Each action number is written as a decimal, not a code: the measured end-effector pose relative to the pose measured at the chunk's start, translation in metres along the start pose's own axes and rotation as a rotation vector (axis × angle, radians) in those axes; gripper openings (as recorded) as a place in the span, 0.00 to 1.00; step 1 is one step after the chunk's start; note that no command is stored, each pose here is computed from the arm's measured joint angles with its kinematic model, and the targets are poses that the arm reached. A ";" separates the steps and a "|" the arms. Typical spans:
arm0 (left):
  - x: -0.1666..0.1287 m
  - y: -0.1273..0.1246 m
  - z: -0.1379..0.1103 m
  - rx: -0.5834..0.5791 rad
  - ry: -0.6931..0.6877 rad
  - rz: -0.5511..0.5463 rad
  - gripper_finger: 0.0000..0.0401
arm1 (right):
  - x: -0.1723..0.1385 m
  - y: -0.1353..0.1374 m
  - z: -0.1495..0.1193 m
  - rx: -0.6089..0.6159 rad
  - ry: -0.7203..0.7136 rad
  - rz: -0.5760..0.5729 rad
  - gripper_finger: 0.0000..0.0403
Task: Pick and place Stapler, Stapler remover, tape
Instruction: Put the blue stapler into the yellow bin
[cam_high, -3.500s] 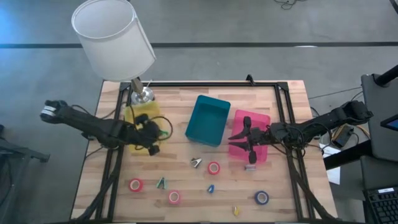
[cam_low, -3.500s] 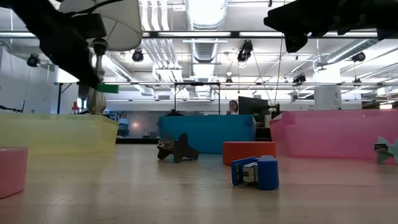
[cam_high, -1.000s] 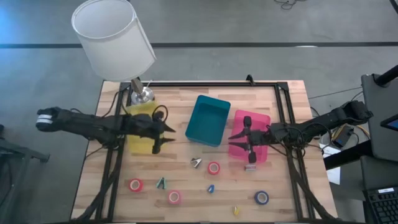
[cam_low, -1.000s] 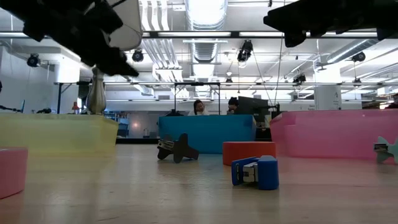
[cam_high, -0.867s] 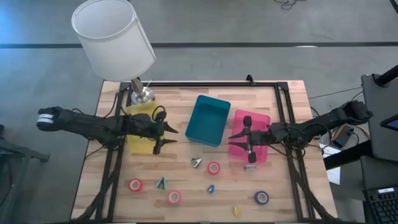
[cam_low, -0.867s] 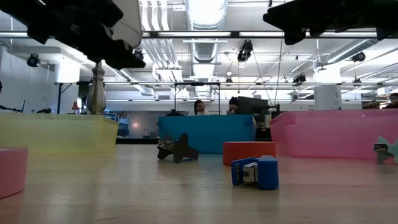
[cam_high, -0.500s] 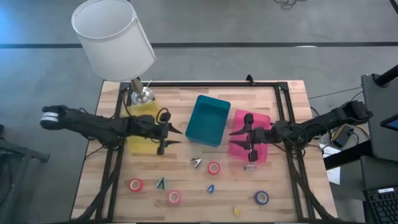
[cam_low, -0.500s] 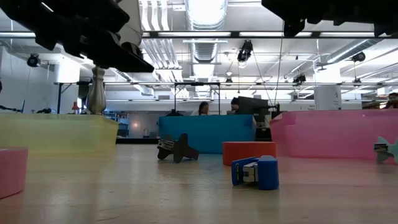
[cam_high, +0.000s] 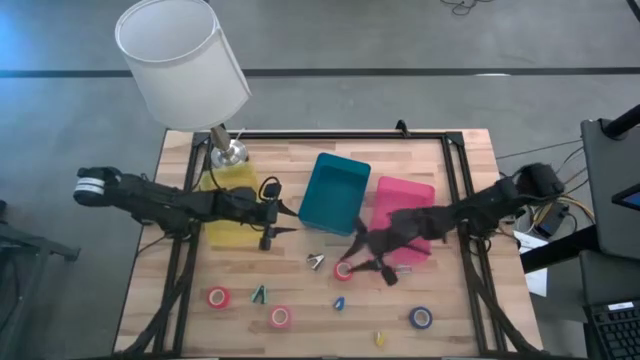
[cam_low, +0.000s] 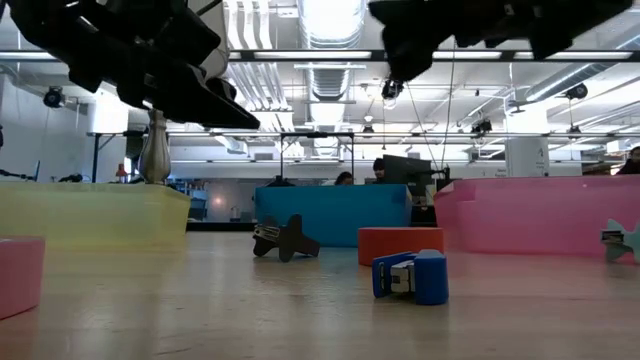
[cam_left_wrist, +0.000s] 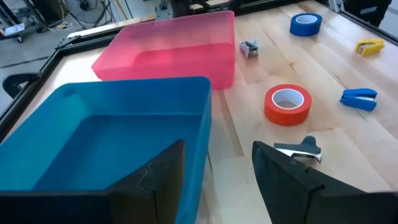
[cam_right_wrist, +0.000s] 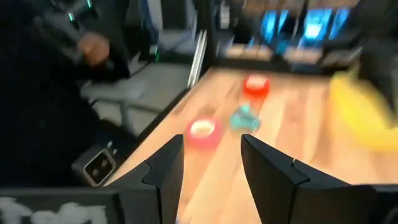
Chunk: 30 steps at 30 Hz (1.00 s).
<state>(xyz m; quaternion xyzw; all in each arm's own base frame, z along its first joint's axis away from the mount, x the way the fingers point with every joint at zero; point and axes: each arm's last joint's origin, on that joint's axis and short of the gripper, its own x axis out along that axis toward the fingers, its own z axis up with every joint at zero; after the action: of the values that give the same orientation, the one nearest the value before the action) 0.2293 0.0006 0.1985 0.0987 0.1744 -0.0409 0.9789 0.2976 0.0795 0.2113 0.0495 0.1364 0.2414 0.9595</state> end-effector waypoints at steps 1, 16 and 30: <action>0.000 0.000 0.000 0.000 0.000 0.000 0.47 | 0.008 0.001 0.000 0.014 0.037 0.006 0.39; 0.000 0.000 0.000 0.044 0.000 0.003 0.47 | 0.087 0.027 -0.035 0.065 0.548 0.145 0.37; 0.000 0.000 0.000 0.043 0.001 0.003 0.47 | 0.117 0.025 -0.054 -0.131 0.794 0.196 0.29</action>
<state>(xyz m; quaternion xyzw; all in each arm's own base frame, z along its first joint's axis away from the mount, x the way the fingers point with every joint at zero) 0.2297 0.0007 0.1982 0.1200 0.1737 -0.0431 0.9765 0.3701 0.1589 0.1353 -0.0959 0.4750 0.3401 0.8059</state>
